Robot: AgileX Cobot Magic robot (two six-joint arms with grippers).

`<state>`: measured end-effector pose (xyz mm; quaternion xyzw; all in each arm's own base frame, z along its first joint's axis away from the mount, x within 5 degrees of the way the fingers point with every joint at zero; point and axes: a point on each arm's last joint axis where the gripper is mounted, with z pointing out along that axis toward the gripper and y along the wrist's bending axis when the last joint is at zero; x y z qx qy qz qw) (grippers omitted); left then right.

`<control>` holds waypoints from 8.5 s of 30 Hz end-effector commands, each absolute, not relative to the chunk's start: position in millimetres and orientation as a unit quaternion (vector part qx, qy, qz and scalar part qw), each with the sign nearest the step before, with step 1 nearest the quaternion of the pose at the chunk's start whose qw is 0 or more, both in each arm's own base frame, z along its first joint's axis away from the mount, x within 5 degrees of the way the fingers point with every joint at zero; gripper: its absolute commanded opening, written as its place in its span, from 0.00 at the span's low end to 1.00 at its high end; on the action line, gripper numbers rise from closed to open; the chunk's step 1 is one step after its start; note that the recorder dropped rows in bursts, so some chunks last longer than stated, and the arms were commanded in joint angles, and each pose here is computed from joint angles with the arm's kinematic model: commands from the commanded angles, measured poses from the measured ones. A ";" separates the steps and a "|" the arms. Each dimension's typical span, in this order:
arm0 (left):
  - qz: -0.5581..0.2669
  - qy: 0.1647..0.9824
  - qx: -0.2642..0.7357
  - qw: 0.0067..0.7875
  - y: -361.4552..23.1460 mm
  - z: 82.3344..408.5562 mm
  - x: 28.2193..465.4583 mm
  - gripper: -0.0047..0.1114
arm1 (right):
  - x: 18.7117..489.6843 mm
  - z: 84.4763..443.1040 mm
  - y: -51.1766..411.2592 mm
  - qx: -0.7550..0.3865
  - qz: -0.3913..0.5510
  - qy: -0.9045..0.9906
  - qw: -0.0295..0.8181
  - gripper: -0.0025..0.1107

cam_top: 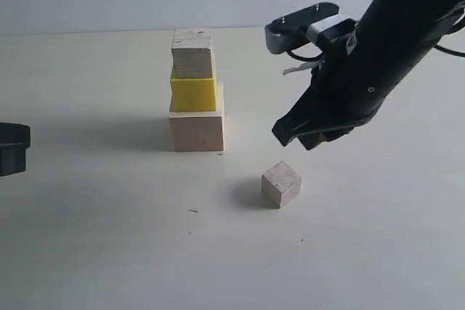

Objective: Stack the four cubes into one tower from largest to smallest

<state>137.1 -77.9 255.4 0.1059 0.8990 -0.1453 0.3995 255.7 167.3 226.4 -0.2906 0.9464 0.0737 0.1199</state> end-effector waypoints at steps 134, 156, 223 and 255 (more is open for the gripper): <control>-0.157 0.883 0.118 0.426 -81.8 257.8 141.2 0.04 | 298.8 128.8 218.9 -0.294 0.036 0.955 0.012 0.42; -0.149 0.890 0.118 0.414 -80.5 255.6 140.0 0.04 | 323.0 247.7 122.8 -0.244 0.010 0.923 0.298 0.02; -0.145 0.883 0.127 0.427 -80.7 257.3 141.4 0.04 | 375.8 253.3 129.7 -0.481 0.397 0.565 0.540 0.02; -0.147 0.879 0.130 0.434 -81.2 258.5 142.0 0.04 | 390.4 247.2 184.7 -0.517 0.425 0.521 0.530 0.02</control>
